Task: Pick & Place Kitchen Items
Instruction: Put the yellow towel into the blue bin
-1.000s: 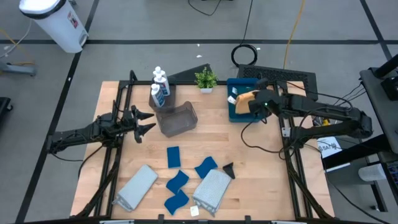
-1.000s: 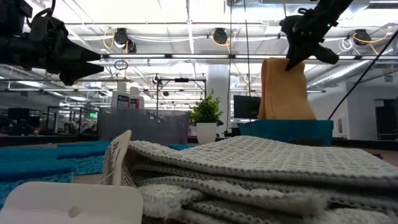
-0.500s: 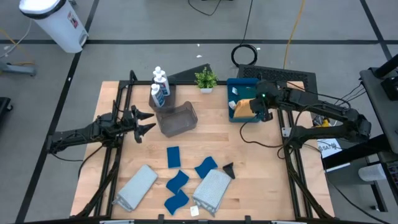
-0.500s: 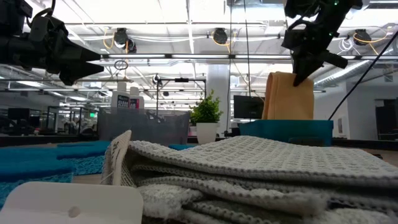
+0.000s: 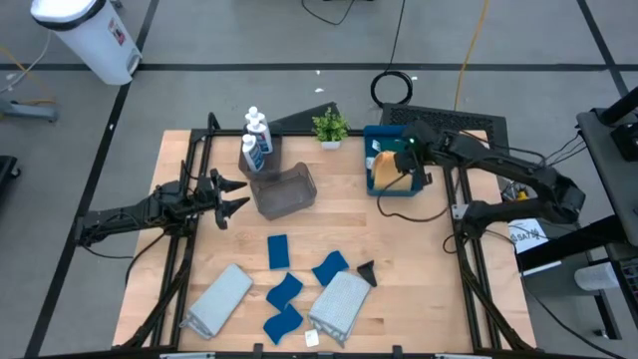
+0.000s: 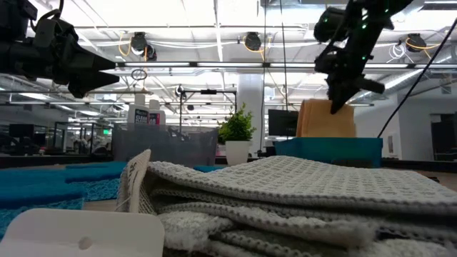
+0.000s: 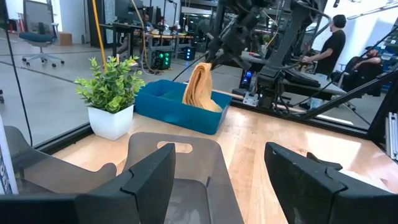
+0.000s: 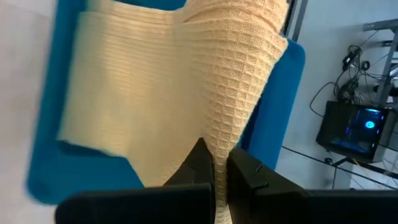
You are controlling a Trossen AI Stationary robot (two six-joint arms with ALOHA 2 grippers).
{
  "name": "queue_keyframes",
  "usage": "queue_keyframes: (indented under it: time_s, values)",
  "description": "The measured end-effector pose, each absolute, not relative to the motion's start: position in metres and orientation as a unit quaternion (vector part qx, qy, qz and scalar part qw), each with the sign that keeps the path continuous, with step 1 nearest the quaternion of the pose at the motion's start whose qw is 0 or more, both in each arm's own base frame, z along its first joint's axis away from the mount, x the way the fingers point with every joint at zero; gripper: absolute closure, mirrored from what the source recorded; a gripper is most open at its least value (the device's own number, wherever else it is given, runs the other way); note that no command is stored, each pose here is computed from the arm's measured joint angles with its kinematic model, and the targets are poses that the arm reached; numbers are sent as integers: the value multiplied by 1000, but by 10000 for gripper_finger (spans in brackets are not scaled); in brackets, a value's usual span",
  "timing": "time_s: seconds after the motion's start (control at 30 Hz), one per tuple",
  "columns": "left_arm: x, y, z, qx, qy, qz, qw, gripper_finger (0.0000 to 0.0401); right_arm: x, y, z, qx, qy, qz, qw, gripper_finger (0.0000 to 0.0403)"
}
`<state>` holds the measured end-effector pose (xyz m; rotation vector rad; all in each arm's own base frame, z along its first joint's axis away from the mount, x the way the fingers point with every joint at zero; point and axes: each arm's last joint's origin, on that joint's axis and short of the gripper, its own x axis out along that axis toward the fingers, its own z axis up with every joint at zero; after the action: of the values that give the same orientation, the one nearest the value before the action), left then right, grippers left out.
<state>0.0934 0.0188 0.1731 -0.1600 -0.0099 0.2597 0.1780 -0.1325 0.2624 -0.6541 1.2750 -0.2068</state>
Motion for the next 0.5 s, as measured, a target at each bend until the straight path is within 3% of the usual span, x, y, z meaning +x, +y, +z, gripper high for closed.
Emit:
queue_keyframes:
  time_s: [0.5]
  values:
    - [93, 19, 173, -80, -5, 129, 988, 150, 200, -195, 218, -321, 607, -104, 719, 401]
